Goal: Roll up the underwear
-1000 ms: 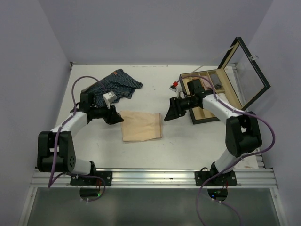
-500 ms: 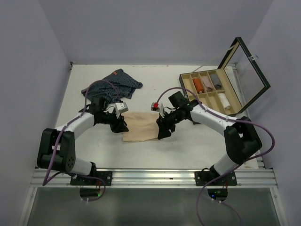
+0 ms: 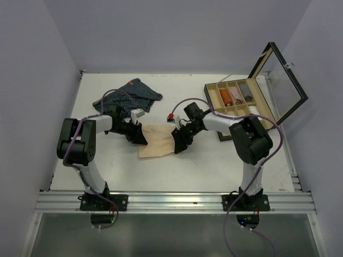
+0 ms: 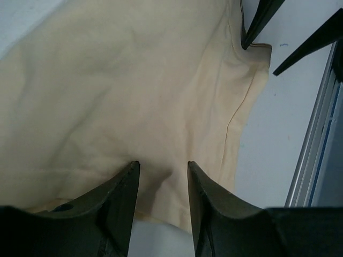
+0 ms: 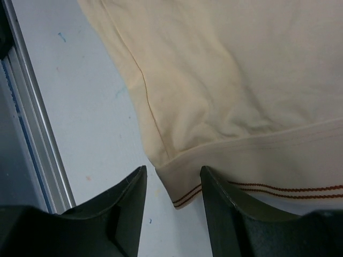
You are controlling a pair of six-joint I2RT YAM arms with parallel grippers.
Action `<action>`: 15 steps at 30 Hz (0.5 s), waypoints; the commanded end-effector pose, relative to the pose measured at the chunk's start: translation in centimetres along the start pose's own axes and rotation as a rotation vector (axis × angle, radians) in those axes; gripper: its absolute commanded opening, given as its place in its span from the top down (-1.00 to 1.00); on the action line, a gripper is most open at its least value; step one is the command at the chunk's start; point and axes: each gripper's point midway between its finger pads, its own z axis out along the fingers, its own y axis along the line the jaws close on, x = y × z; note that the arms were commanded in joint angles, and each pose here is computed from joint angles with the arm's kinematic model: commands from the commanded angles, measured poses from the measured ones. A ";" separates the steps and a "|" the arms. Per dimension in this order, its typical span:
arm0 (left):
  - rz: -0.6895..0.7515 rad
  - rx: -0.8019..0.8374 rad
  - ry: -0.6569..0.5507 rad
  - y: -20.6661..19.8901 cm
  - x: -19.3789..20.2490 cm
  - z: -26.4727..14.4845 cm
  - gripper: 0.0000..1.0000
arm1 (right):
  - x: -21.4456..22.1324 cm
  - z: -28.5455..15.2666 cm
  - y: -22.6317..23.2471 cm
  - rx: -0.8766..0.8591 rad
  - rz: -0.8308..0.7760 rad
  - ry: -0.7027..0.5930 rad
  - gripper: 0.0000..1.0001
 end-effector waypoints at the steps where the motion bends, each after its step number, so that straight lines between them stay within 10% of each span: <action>1: -0.082 -0.037 -0.073 3.1 -2.6 -0.9 0.09 | 0.3 0.5 -2.3 0.046 0.066 0.062 0.01; 11: 0.442 -0.062 -0.187 -3.3 -8.0 -7.0 -0.06 | -6.5 -8.2 1.1 0.176 -0.343 -0.077 -0.25; 15: 0.694 -0.171 -0.061 -3.3 -4.6 -6.9 -0.08 | -6.5 -10.1 0.5 0.313 -0.598 -0.067 -0.33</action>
